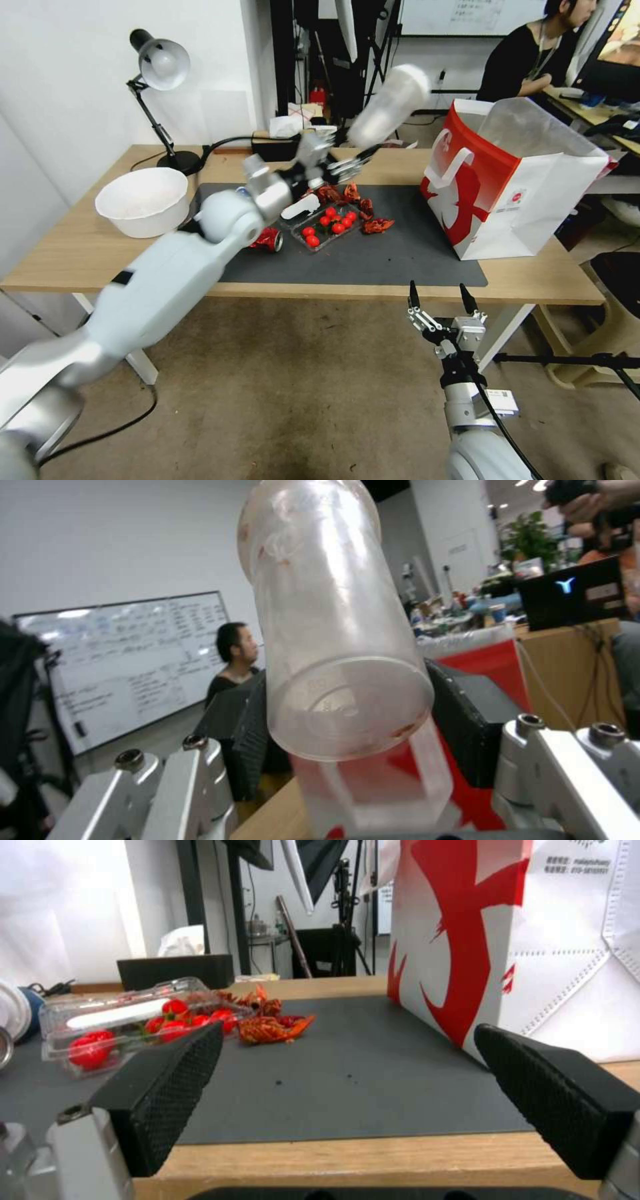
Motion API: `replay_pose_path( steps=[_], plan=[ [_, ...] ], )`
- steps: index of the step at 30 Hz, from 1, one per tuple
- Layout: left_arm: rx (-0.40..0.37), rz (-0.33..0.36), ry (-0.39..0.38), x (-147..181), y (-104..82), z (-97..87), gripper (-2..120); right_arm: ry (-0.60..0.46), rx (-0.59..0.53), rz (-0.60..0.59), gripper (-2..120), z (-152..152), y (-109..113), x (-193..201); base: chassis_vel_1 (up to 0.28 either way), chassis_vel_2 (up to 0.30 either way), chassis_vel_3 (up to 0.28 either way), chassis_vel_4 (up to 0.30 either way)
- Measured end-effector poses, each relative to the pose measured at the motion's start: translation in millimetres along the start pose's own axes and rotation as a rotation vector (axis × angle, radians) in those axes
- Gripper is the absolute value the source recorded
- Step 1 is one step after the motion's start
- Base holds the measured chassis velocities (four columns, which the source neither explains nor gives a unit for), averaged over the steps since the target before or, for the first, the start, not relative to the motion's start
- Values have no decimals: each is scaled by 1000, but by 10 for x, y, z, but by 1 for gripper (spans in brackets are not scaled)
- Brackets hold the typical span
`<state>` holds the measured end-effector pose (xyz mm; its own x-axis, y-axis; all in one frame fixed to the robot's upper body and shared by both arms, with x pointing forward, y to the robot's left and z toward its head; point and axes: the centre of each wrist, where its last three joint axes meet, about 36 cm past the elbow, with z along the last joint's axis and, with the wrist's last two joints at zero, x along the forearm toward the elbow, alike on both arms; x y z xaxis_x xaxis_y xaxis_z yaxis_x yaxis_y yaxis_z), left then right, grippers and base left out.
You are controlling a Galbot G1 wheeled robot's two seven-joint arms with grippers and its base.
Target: Pick up the trash from the table and place it into the takeout bag.
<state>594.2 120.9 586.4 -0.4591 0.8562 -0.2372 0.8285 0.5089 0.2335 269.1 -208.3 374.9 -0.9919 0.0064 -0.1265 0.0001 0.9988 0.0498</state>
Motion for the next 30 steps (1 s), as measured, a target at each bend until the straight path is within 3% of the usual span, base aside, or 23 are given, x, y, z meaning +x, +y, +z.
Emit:
replay_pose_path(
  steps=[1, 6, 9, 11, 14, 21, 30],
  plan=[
    [-4, 33, -5, -240, -29, -52, 53, 1, 1, -3, 95, 4, 7, -3, 0, 0, 0, 0],
    [-7, 88, -17, -665, -98, -156, 53, -1, 1, -3, 95, 5, 12, -14, 0, 0, 0, 0],
    [9, 153, -24, -1101, -247, -242, 53, -5, -2, 0, 95, 0, 20, -27, 0, 0, 0, 0],
    [12, 163, -23, -1170, -276, -252, 53, -6, -2, 0, 95, -2, 21, -30, 0, 0, 0, 0],
    [26, 204, -4, -1543, -407, -230, 53, -11, -4, 2, 95, -15, 29, -39, 0, 0, 0, 0],
    [40, 220, 27, -1928, -499, -93, 53, -17, -8, 0, 95, -36, 48, -40, 0, 0, 0, 0],
    [51, 196, 51, -2045, -470, 5, 53, -19, -8, -10, 95, -28, 64, -65, 0, 0, 0, 0]
  ],
)
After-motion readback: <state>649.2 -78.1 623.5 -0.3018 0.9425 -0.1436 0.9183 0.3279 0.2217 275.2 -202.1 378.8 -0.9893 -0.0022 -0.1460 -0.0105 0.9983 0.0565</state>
